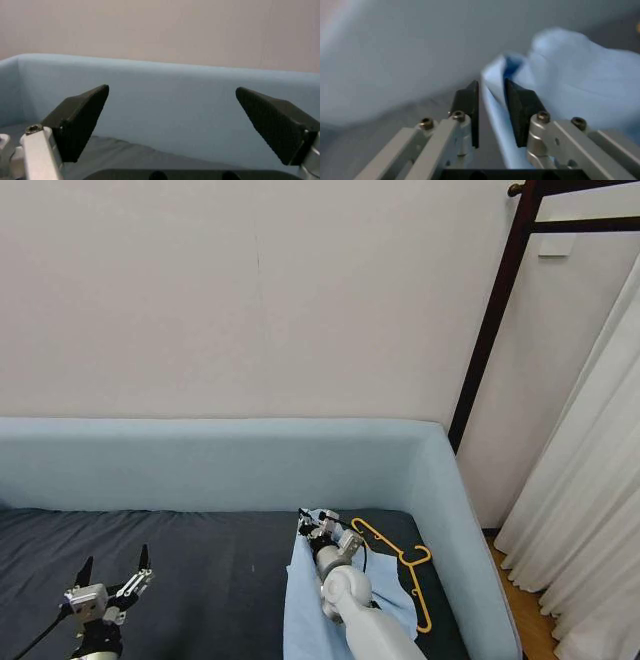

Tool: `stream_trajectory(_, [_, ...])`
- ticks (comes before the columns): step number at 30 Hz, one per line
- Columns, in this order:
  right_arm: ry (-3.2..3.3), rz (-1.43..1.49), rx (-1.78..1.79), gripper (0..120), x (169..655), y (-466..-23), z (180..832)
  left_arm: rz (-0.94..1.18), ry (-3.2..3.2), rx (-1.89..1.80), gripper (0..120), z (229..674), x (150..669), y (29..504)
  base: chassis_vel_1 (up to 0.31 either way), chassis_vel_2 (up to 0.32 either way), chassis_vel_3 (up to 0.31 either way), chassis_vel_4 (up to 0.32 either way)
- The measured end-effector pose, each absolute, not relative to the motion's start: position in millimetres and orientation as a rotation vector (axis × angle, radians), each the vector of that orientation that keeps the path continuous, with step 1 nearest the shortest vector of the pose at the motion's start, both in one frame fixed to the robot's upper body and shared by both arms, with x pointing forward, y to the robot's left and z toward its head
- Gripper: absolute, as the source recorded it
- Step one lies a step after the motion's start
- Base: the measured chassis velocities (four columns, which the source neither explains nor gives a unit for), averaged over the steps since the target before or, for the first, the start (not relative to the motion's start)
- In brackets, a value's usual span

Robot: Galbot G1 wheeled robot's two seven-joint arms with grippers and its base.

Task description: Pick up the clothes from the sofa and hang them on the clothes hanger.

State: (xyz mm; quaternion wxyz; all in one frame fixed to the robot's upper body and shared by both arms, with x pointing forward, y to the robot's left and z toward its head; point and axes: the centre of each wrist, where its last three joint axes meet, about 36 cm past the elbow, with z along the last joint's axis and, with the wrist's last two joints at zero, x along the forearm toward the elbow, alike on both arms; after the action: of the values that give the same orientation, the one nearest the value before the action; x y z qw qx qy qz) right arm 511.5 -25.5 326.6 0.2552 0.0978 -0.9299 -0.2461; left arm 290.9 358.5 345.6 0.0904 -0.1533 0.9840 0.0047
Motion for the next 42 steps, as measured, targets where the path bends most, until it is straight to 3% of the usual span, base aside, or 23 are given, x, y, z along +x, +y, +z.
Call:
stream_trajectory(2, [-2.474, -0.580, 0.215, 28, 501.7, -29.3, 328.6, 0.012, 2.924, -0.457, 100, 344.9, 290.9, 358.3, 0.000, 0.000, 0.000, 0.000])
stream_trajectory(7, [-2.354, -0.572, 0.219, 50, 450.2, -71.4, 351.0, 0.001, 2.931, -0.432, 100, 337.9, 295.0, 347.3, 0.000, 0.000, 0.000, 0.000])
stream_trajectory(14, [-2.406, -0.539, 0.188, 71, 445.1, -144.8, 352.6, -0.004, 2.931, -0.401, 100, 335.9, 301.2, 336.2, 0.000, 0.000, 0.000, 0.000])
stream_trajectory(17, [-2.420, -0.376, 0.241, 85, 445.1, -192.4, 322.8, -0.004, 2.933, -0.384, 100, 334.8, 304.3, 331.8, 0.000, 0.000, 0.000, 0.000])
stream_trajectory(22, [-2.346, -0.268, 0.368, 99, 428.0, -203.7, 300.0, 0.011, 2.931, -0.382, 100, 336.8, 306.1, 335.9, 0.000, 0.000, 0.000, 0.000])
stream_trajectory(29, [-2.312, -0.264, 0.413, 99, 413.6, -182.9, 284.3, 0.021, 2.929, -0.395, 100, 337.8, 304.5, 341.7, 0.000, 0.000, 0.000, 0.000])
stream_trajectory(34, [-2.286, -0.256, 0.414, 86, 402.4, -175.1, 273.4, 0.026, 2.919, -0.408, 100, 338.1, 301.4, 348.7, 0.000, 0.000, 0.000, 0.000])
stream_trajectory(40, [-2.269, -0.240, 0.435, 60, 385.1, -166.2, 268.0, 0.023, 2.911, -0.416, 100, 337.0, 302.3, 352.0, 0.000, 0.000, 0.000, 0.000])
stream_trajectory(42, [-2.269, -0.240, 0.436, 59, 384.3, -165.9, 268.1, 0.023, 2.911, -0.415, 100, 336.9, 302.5, 351.8, 0.000, 0.000, 0.000, 0.000])
